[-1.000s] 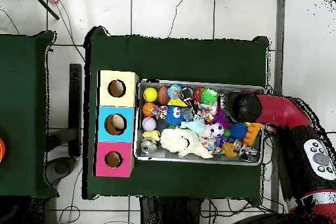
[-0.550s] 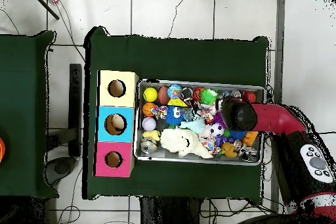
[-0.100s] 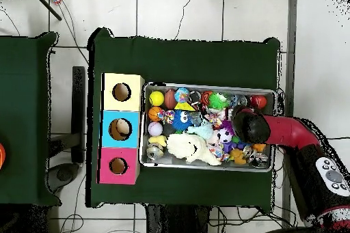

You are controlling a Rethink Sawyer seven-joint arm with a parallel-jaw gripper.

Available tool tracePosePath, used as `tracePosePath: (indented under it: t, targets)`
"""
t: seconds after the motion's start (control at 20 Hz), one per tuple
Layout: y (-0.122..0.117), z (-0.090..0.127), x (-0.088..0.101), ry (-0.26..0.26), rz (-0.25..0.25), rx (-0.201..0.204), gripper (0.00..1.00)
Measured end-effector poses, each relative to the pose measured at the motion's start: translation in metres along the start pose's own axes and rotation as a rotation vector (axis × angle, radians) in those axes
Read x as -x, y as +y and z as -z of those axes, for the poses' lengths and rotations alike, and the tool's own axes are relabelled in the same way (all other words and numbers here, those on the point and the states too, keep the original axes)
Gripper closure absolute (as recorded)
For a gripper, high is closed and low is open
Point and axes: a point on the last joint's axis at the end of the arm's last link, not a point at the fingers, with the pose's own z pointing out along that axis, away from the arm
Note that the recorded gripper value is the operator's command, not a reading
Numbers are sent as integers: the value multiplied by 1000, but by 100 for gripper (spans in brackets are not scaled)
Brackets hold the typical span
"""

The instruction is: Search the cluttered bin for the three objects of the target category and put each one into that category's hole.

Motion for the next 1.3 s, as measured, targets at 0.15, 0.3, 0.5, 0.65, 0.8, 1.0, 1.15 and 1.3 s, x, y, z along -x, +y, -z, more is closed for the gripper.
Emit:
tracePosePath:
  t: [0.15, 0.3, 0.5, 0.65, 0.8, 1.0, 1.15, 1.3]
  targets:
    - [1, 0, -1, 1, 0, 2, 100]
    - [0, 0, -2, -2, -7, 10, 100]
    - [-3, 3, -8, -27, -46, 54, 100]
    - [-4, 9, -18, -51, -88, 103, 100]
    - [-1, 14, -26, -49, -105, 132, 100]
    - [12, 31, -26, -44, -93, 147, 100]
    - [26, 50, -19, -39, -55, 132, 100]
    - [46, 70, -11, -27, 6, 97, 100]
